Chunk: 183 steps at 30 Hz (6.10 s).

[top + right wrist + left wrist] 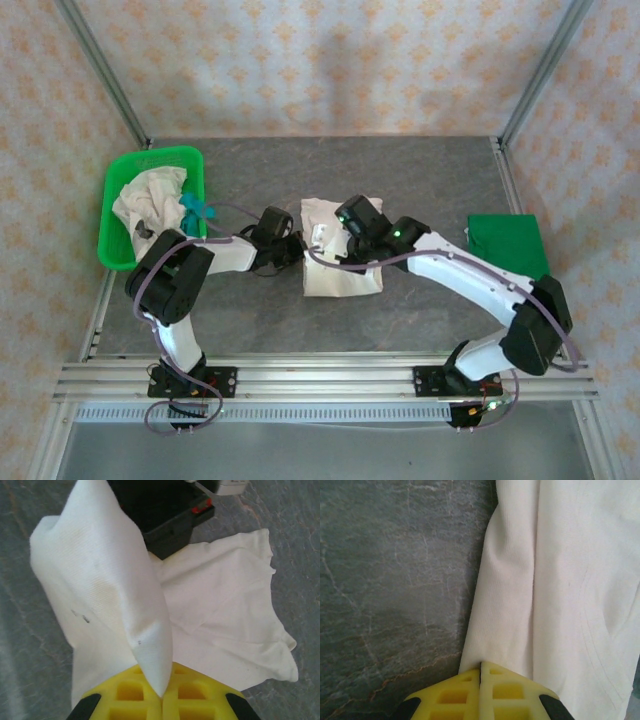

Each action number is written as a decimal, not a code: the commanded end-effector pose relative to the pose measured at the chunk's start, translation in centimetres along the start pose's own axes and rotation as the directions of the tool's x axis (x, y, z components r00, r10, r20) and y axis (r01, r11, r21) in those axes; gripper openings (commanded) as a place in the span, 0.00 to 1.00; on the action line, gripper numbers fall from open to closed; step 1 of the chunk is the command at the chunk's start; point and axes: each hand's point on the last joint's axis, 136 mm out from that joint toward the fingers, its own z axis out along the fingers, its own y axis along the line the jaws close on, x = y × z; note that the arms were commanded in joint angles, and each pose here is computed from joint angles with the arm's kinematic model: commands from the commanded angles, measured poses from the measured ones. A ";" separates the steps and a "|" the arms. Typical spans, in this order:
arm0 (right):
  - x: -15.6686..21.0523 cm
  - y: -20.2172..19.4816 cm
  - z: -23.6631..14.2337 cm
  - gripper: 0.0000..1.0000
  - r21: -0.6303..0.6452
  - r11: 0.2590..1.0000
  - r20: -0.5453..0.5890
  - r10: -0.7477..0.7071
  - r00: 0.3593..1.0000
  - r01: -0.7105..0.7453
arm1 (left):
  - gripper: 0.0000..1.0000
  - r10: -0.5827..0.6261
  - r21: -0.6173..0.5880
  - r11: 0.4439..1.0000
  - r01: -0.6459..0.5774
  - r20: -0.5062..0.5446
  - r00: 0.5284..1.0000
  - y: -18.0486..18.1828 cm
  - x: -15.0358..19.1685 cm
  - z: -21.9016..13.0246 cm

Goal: Fold and stack the t-shirts

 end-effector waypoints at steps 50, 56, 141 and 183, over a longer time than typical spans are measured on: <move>2.8 -20.1 15.5 0.00 0.204 0.979 -0.127 0.046 0.991 -0.019 | 0.00 -0.016 -0.138 0.990 -0.004 -0.141 0.990 6.7 1.7 2.0; 4.3 -19.3 17.3 0.00 0.180 0.983 -0.165 0.058 0.985 -0.028 | 0.00 -0.017 -0.138 0.990 -0.002 -0.136 0.991 6.6 1.7 1.9; 8.0 -14.8 10.5 0.63 -0.016 0.171 0.122 0.978 0.168 -0.985 | 0.52 0.282 -0.205 0.946 -0.249 0.148 0.948 -6.4 -2.6 -5.8; 11.0 -11.6 9.7 0.92 -0.123 -0.092 0.187 0.976 -0.114 -0.988 | 0.98 0.215 -0.230 0.959 -0.168 0.196 0.957 -2.5 -6.6 -6.5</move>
